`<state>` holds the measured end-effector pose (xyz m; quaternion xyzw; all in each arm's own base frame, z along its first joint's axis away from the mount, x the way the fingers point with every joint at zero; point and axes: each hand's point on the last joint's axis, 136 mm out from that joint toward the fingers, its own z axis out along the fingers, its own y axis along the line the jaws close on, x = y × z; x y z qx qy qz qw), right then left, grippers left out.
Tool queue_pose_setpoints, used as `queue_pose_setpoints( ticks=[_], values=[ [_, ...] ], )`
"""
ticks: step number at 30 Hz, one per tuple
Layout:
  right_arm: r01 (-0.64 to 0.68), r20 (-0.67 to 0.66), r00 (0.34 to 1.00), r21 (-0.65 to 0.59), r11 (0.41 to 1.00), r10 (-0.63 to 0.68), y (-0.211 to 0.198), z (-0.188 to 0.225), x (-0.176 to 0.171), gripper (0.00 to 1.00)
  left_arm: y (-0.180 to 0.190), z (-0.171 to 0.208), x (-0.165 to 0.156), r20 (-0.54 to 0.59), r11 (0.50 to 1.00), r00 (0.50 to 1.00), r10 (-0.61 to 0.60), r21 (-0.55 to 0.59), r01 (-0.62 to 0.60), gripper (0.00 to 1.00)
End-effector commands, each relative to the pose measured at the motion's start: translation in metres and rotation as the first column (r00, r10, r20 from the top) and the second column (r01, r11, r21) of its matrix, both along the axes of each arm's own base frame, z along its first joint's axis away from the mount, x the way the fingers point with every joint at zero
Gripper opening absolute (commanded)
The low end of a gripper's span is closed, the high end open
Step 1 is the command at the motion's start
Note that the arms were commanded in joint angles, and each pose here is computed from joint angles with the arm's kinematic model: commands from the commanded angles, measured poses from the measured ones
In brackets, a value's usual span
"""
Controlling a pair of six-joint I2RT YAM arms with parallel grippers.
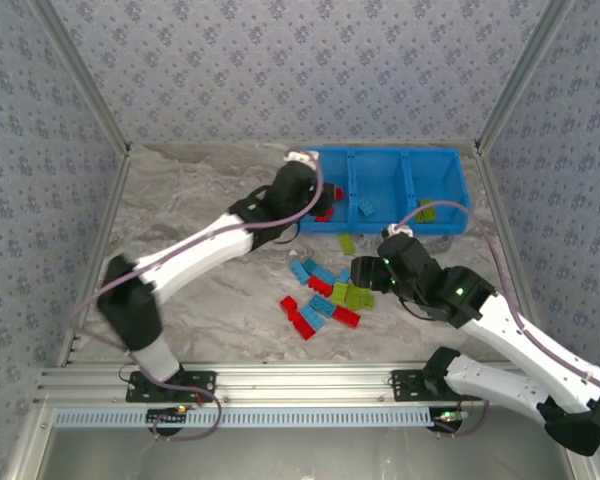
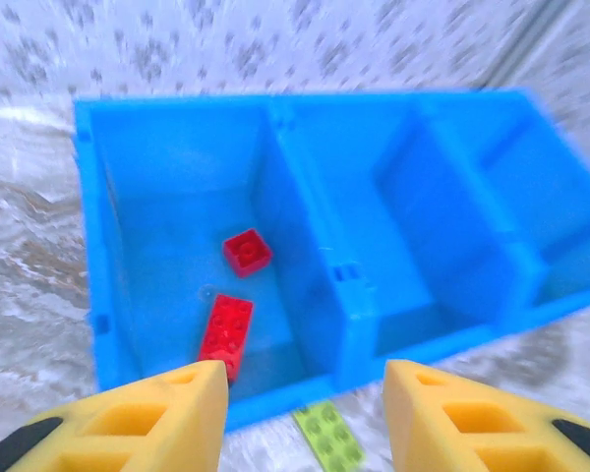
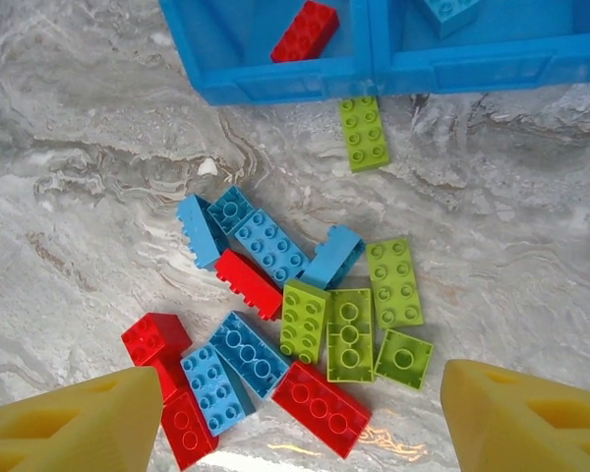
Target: Sort the legos into containers by color
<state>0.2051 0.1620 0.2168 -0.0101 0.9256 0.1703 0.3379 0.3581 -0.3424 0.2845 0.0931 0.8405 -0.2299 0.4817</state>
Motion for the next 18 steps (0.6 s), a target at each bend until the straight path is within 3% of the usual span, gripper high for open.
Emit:
queue_pose_setpoints(
  ticks=[1, 8, 12, 18],
  values=[
    [-0.081, -0.012, 0.997, 0.014, 0.997, 0.081, 0.028, -0.011, 0.008, 0.77, 0.042, 0.019, -0.04, 0.063, 1.0, 0.998, 0.011, 0.019, -0.012, 0.46],
    [-0.319, -0.127, 0.942, -0.046, 0.947, 0.311, 0.101, -0.053, 0.029, 0.77, 0.12, -0.033, -0.124, -0.014, 0.974, 0.995, -0.102, 0.204, 0.103, 0.48],
    [-0.383, -0.191, 0.918, -0.191, 0.904, 0.348, 0.128, -0.088, 0.052, 0.74, 0.132, -0.065, -0.176, -0.089, 0.941, 0.954, -0.288, 0.157, 0.299, 0.6],
    [-0.441, -0.254, 0.891, -0.286, 0.851, 0.376, 0.167, -0.14, 0.08, 0.73, 0.153, -0.087, -0.201, -0.194, 0.964, 0.95, -0.246, 0.055, 0.261, 0.77]
  ],
)
